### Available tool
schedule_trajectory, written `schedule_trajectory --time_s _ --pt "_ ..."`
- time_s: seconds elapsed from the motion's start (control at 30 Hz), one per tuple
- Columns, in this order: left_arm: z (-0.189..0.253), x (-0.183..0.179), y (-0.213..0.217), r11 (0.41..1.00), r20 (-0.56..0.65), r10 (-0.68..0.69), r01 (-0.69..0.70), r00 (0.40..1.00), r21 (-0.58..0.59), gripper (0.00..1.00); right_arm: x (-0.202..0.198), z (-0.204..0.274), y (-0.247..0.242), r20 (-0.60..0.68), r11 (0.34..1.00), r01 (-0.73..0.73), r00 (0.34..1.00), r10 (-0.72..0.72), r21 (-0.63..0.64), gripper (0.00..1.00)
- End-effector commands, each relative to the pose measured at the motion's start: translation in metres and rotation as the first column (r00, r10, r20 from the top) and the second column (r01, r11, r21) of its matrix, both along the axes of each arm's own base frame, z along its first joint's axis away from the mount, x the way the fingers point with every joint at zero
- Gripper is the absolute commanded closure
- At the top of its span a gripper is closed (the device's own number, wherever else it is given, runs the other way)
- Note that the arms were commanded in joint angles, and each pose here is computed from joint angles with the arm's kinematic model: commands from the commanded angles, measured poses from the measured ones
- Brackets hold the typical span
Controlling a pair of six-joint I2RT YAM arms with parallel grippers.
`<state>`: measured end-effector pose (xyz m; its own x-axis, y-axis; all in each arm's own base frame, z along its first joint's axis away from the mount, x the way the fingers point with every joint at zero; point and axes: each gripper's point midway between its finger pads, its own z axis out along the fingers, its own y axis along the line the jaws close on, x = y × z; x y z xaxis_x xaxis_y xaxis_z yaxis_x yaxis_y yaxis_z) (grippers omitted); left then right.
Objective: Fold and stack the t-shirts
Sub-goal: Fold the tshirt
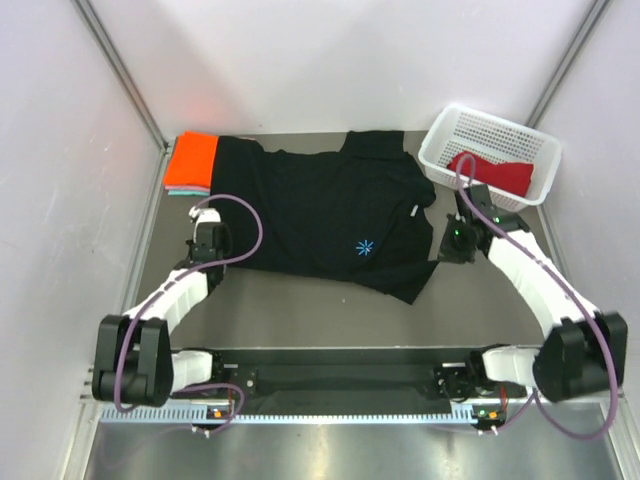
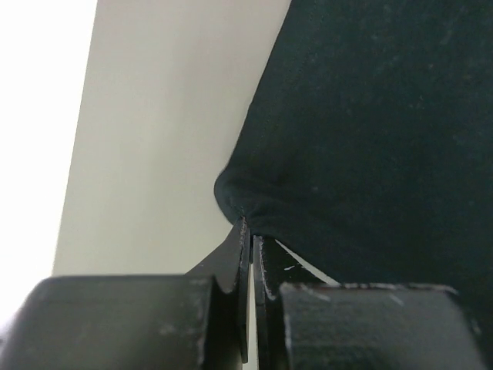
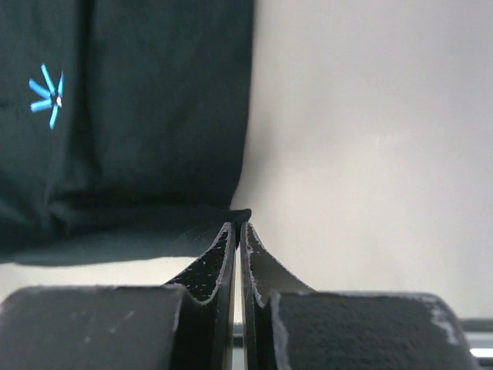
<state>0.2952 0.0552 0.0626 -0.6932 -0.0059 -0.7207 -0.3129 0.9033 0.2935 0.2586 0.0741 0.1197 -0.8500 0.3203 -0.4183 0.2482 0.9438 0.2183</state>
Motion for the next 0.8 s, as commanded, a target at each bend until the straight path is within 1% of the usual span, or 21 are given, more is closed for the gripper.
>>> schedule_trajectory --time_s 0.0,0.07,0.1,0.23,0.33,0.37,0.4,0.63,0.77 --pt "0.034 0.038 0.007 0.992 0.053 -0.066 0.059 0.996 0.112 1.00 0.053 0.026 0.002 0.120 0.995 -0.056 0.991 0.065 -0.080 1.00" --pt "0.027 0.044 0.010 0.987 0.005 -0.073 0.072 0.997 0.142 1.00 0.066 0.028 0.000 0.132 0.992 -0.068 0.988 0.082 -0.105 1.00" --pt "0.031 0.050 0.010 0.983 0.000 -0.087 0.086 0.996 0.160 1.00 0.077 0.031 0.001 0.139 0.990 -0.081 0.985 0.097 -0.119 1.00" --pt "0.034 0.067 0.013 0.969 -0.024 -0.118 0.121 0.993 0.214 1.00 0.105 0.035 0.005 0.146 0.983 -0.110 0.981 0.131 -0.146 0.99" --pt "0.029 0.081 0.014 0.956 -0.079 -0.140 0.156 0.987 0.249 1.00 0.124 0.034 0.012 0.140 0.978 -0.146 0.976 0.168 -0.151 0.98" --pt "0.033 0.090 0.013 0.954 -0.059 -0.145 0.156 0.988 0.257 1.00 0.130 0.036 0.015 0.150 0.976 -0.159 0.972 0.181 -0.149 0.98" --pt "0.032 0.094 0.013 0.950 -0.067 -0.155 0.167 0.986 0.266 1.00 0.138 0.035 0.017 0.152 0.973 -0.177 0.968 0.199 -0.151 0.97" --pt "0.014 0.115 0.012 0.938 -0.112 -0.161 0.187 0.981 0.291 0.99 0.162 0.026 0.026 0.124 0.951 -0.258 0.952 0.281 -0.172 0.96" --pt "0.016 0.126 0.012 0.928 -0.117 -0.149 0.179 0.982 0.326 0.97 0.168 0.021 0.022 0.115 0.947 -0.252 0.954 0.278 -0.200 0.96"
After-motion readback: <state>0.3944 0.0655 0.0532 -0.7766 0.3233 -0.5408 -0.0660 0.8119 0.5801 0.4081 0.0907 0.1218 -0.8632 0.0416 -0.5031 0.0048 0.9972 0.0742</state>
